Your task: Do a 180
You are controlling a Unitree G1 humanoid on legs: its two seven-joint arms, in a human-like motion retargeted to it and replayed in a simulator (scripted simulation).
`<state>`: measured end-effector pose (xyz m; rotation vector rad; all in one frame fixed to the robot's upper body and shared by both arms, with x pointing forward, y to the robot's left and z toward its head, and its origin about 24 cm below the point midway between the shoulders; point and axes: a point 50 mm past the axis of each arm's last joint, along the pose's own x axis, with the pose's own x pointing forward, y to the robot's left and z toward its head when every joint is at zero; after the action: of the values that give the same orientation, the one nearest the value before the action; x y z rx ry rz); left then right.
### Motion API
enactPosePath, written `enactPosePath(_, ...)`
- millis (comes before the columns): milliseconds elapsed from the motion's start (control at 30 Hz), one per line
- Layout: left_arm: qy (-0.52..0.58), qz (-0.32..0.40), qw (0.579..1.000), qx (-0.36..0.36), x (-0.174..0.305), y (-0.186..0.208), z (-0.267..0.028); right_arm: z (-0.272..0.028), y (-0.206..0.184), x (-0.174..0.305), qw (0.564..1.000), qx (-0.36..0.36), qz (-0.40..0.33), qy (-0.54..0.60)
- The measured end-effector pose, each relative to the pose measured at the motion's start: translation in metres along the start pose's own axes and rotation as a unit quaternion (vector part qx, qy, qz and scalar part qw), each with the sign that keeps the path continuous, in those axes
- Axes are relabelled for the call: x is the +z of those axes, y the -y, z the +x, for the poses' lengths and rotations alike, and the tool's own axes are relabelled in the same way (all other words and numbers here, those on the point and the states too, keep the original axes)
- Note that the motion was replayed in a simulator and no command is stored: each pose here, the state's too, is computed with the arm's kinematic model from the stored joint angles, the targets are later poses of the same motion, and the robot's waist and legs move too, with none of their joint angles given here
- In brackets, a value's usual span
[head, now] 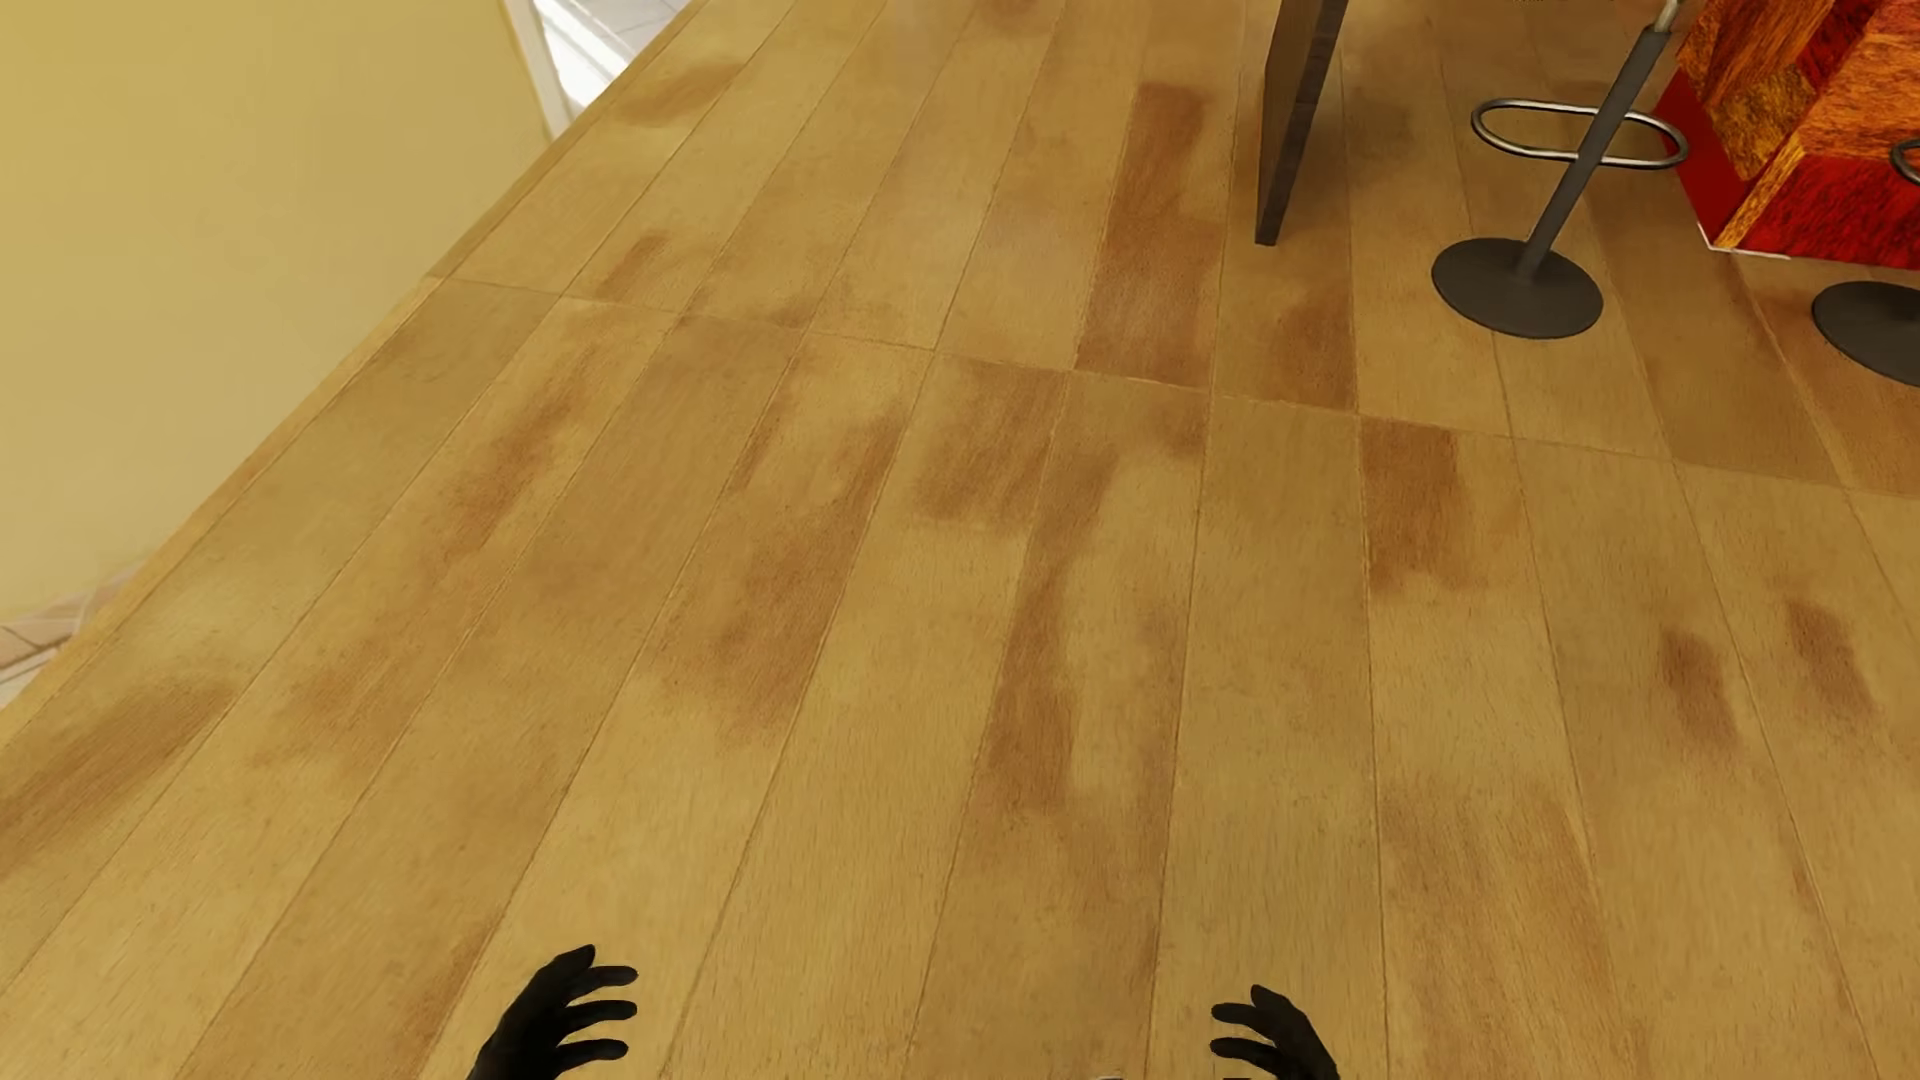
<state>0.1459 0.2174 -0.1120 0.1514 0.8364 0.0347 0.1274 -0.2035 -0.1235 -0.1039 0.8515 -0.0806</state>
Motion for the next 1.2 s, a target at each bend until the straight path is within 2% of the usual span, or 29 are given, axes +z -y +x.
enactPosePath(100, -0.004, 0.014, 1.0, 0.008, 0.003, 0.012, 0.004, -0.001, -0.009, -0.003, 1.0, 0.014, -0.025, -0.003)
enactPosePath(167, 0.037, 0.014, 0.999, -0.003, 0.018, 0.02, 0.005, -0.003, -0.006, -0.014, 0.999, 0.017, -0.032, -0.039)
enactPosePath(300, 0.043, 0.015, 0.999, -0.003, 0.018, 0.001, 0.005, -0.004, 0.0, -0.02, 0.998, 0.009, -0.004, -0.067)
enactPosePath(433, 0.018, 0.0, 1.0, -0.003, 0.006, 0.001, 0.003, 0.002, -0.015, -0.004, 0.999, 0.024, -0.008, -0.036)
enactPosePath(533, 0.028, -0.026, 0.999, -0.009, 0.017, 0.012, 0.006, -0.002, 0.001, -0.012, 0.999, 0.007, -0.013, -0.039)
enactPosePath(633, 0.008, -0.009, 1.0, 0.003, 0.002, 0.007, 0.001, -0.002, -0.004, -0.007, 1.0, 0.01, 0.002, -0.021)
enactPosePath(767, 0.014, 0.003, 1.0, 0.005, 0.007, 0.011, 0.004, -0.002, 0.004, -0.011, 0.999, 0.001, -0.014, -0.034)
enactPosePath(867, 0.012, 0.019, 1.0, -0.004, 0.002, 0.013, 0.002, -0.006, -0.009, -0.021, 0.997, 0.033, -0.024, -0.061)
enactPosePath(967, 0.021, 0.031, 0.999, -0.005, 0.011, -0.006, 0.004, -0.008, -0.002, -0.025, 0.997, 0.03, -0.004, -0.072)
enactPosePath(1033, 0.016, 0.023, 0.999, -0.029, 0.005, 0.016, 0.003, -0.002, -0.004, -0.014, 0.997, 0.033, -0.032, -0.055)
enactPosePath(1200, 0.034, 0.021, 0.999, -0.026, 0.019, 0.016, 0.006, -0.003, -0.009, -0.01, 0.999, 0.032, -0.015, -0.03)
